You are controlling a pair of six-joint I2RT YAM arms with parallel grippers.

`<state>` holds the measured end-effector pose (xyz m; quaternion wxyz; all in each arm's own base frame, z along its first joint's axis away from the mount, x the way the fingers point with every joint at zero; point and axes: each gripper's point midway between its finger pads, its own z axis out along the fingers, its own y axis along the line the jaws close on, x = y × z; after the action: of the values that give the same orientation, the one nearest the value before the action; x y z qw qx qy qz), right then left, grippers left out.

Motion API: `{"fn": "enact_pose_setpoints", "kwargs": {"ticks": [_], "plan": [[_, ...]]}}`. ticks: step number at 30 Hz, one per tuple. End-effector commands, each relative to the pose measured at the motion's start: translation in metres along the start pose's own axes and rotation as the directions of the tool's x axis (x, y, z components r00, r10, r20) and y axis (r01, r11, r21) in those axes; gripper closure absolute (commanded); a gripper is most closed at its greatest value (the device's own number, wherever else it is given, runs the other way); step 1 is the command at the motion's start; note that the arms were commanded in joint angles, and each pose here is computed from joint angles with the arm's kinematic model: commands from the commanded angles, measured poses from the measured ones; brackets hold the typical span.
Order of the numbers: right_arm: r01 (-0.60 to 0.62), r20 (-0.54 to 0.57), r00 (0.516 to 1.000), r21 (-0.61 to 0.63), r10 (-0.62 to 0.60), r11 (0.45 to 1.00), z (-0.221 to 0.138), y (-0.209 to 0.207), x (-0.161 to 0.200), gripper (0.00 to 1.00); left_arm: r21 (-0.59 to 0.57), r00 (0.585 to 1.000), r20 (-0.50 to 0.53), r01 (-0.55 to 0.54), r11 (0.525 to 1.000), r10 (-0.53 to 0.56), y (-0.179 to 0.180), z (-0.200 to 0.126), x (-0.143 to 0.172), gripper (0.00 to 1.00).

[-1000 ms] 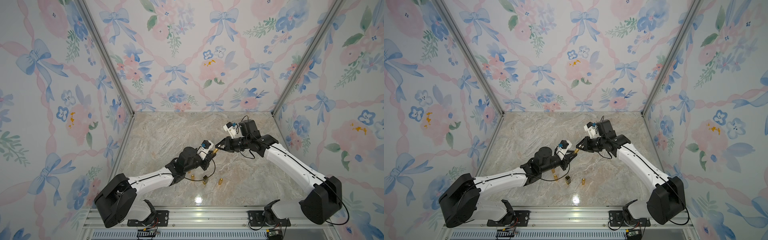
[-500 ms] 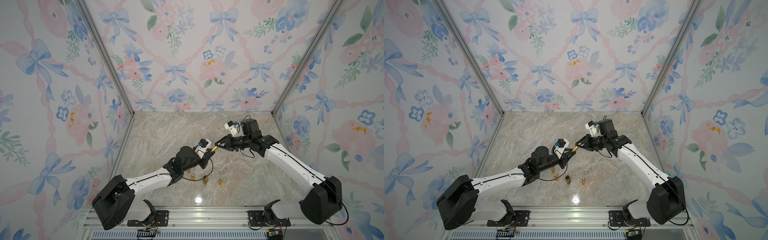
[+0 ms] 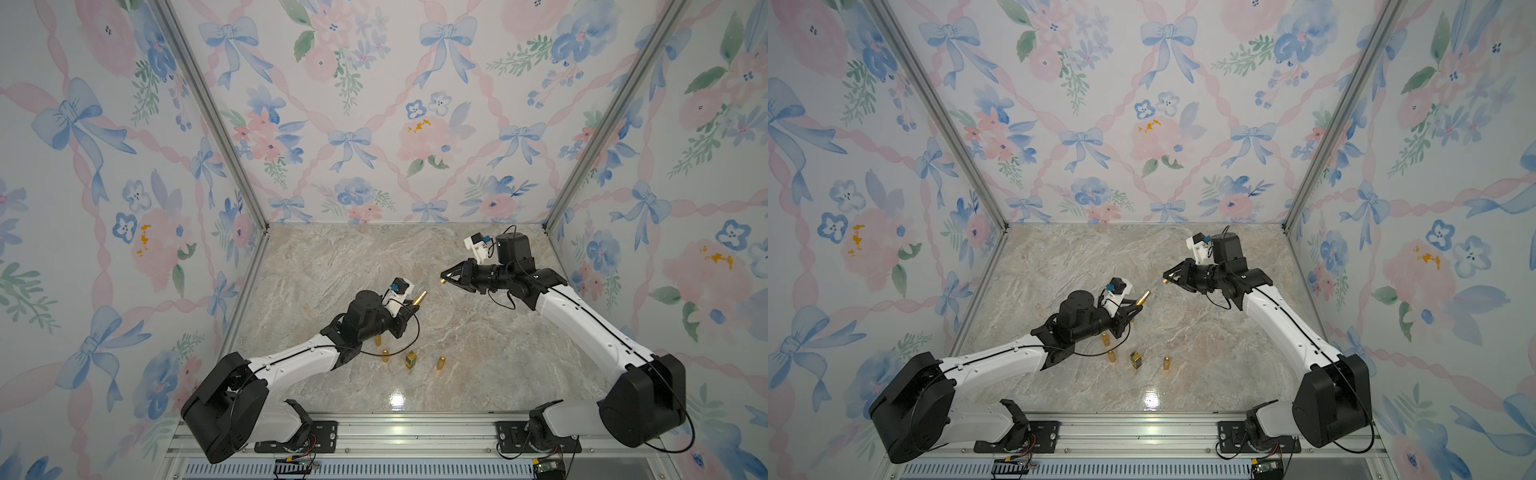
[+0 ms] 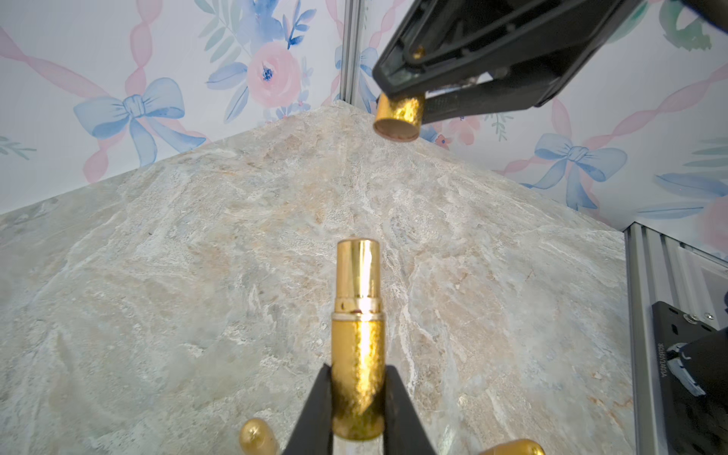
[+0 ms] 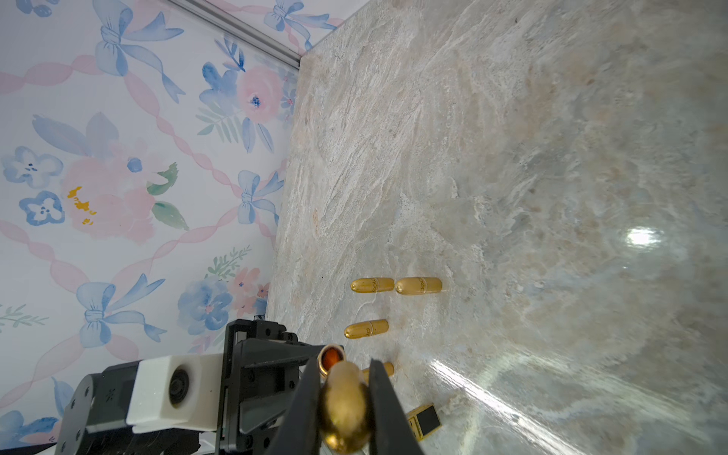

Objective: Open the lipstick cap
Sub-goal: Place the cover at the center of the board.

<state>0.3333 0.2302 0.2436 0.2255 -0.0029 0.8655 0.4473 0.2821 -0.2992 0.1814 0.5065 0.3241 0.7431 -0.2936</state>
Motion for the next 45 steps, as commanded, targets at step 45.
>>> {"fn": "enact_pose_setpoints", "kwargs": {"ticks": [45], "plan": [[0.334, -0.167, 0.94, 0.627, -0.297, 0.704, 0.154, -0.18, -0.013, 0.84, -0.238, 0.989, 0.125, 0.105, 0.966, -0.077, 0.071, 0.003, -0.034, 1.0]]}}
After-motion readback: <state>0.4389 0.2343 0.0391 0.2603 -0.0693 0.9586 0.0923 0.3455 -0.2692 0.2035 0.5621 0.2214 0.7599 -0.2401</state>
